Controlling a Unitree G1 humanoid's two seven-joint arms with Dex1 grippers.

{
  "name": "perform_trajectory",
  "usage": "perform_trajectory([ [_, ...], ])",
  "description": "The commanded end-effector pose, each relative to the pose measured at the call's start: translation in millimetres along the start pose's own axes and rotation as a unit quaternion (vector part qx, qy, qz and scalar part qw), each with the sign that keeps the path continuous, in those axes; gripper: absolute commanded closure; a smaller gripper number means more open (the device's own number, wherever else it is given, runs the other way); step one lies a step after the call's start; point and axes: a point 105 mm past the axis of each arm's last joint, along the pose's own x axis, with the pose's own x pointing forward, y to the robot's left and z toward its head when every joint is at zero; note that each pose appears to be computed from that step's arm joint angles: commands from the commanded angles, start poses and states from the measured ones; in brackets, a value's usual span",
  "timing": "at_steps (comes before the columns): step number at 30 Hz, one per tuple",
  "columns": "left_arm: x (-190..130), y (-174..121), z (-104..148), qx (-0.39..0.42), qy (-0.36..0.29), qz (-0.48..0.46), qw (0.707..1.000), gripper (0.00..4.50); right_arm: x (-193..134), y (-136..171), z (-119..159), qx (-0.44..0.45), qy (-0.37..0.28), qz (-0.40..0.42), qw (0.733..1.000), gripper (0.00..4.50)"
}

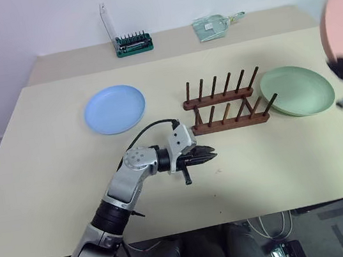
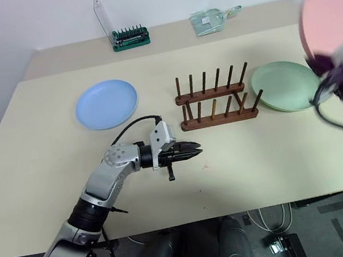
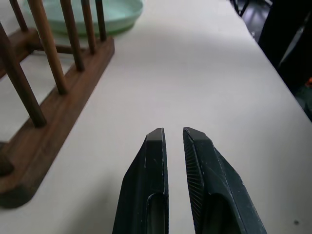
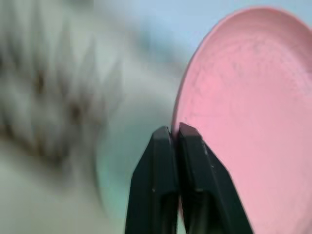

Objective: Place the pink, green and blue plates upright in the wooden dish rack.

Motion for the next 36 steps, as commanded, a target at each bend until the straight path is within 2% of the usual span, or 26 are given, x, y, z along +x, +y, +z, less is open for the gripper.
perform_trajectory([
  [1, -6, 7, 11, 0.013, -0.015, 0.015, 1.0, 3.94, 7, 31, 35, 0.14, -0.1, 0.156, 0.973, 4.48],
  [3, -7, 8, 10, 0.012, -0.015, 0.018, 1.0, 3.94, 14, 26, 36, 0.19, -0.108, 0.182, 0.959, 4.48],
  [8, -10, 9, 11, 0.013, -0.019, 0.034, 0.999, 3.94, 22, 19, 20, 0.276, -0.096, 0.218, 0.931, 4.48],
  [13, -13, 6, 10, 0.008, -0.018, 0.044, 0.999, 3.94, 28, 15, -5, 0.295, -0.061, 0.225, 0.927, 4.48],
  [20, -17, 3, 7, 0.005, -0.012, 0.05, 0.999, 3.94, 31, 10, 7, 0.303, -0.086, 0.244, 0.917, 4.48],
  [23, -17, 2, 6, 0.005, -0.01, 0.05, 0.999, 3.94, 34, 11, 4, 0.316, -0.082, 0.249, 0.912, 4.48],
  [36, -17, 5, 9, 0.011, -0.01, 0.049, 0.999, 3.94, 48, -4, -40, 0.412, -0.039, 0.212, 0.885, 4.48],
])
